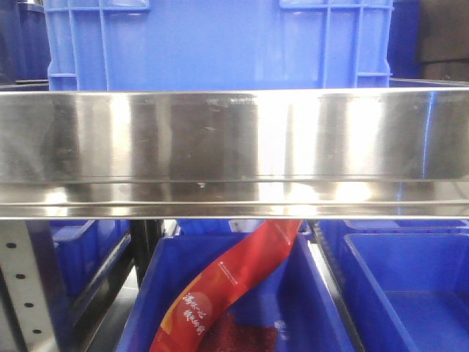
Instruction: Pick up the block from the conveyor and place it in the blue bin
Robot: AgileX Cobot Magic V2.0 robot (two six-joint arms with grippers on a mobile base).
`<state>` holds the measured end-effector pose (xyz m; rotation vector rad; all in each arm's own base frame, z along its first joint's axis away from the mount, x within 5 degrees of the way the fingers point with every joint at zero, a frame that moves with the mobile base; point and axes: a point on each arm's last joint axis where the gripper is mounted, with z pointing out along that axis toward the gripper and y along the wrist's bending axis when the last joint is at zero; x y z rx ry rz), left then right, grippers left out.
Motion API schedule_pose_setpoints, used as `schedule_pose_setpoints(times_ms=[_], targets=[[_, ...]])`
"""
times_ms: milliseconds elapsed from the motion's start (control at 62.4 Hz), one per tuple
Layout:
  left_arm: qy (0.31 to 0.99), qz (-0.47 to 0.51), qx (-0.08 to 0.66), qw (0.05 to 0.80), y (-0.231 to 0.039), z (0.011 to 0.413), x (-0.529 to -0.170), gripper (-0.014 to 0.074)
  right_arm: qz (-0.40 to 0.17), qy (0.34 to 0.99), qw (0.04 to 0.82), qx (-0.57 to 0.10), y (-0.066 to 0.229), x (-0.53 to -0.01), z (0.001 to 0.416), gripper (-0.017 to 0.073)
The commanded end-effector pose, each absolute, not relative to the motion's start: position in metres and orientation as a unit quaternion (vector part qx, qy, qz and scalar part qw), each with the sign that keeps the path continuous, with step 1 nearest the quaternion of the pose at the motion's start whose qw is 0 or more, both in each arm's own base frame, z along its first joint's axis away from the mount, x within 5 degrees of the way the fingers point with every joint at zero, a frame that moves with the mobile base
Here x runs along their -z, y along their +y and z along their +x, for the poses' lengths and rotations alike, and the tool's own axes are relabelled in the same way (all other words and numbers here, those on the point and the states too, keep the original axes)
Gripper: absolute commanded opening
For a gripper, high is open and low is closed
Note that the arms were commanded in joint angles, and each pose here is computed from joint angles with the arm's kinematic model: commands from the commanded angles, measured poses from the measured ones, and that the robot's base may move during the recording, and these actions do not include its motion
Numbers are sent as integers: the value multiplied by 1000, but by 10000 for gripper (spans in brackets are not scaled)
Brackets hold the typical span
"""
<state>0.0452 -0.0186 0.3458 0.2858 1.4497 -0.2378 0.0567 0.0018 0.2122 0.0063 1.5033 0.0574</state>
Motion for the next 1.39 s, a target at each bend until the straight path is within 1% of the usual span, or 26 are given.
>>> schedule_pose_setpoints(times_ms=[0,96,160,224,305,401,497,609,673,721,866,1379], targets=[[654,129,102,738,-17,44,-345,-111,0,676,737,-20,2,-213,56,-162],[662,135,86,732,-18,49,-332,-111,0,676,737,-20,2,-213,56,-162],[663,138,57,733,-16,53,-317,-111,0,676,737,-20,2,-213,56,-162],[669,92,75,734,-13,55,-300,-111,0,676,737,-20,2,-213,56,-162],[649,50,86,754,-10,53,-282,-111,0,676,737,-20,2,-213,56,-162],[646,39,63,759,-7,51,-258,-111,0,676,737,-20,2,-213,56,-162],[664,27,47,746,-5,53,-231,-111,0,676,737,-20,2,-213,56,-162],[672,12,42,740,-4,56,-214,-111,0,676,737,-20,2,-213,56,-162],[662,7,36,748,-3,56,-216,-111,0,676,737,-20,2,-213,56,-162],[671,1,32,741,-3,56,-214,-111,0,676,737,-20,2,-213,56,-162],[657,12,-2,754,-1,56,-218,-111,0,676,737,-20,2,-213,56,-162],[659,9,-5,752,0,56,-217,-111,0,676,737,-20,2,-213,56,-162]])
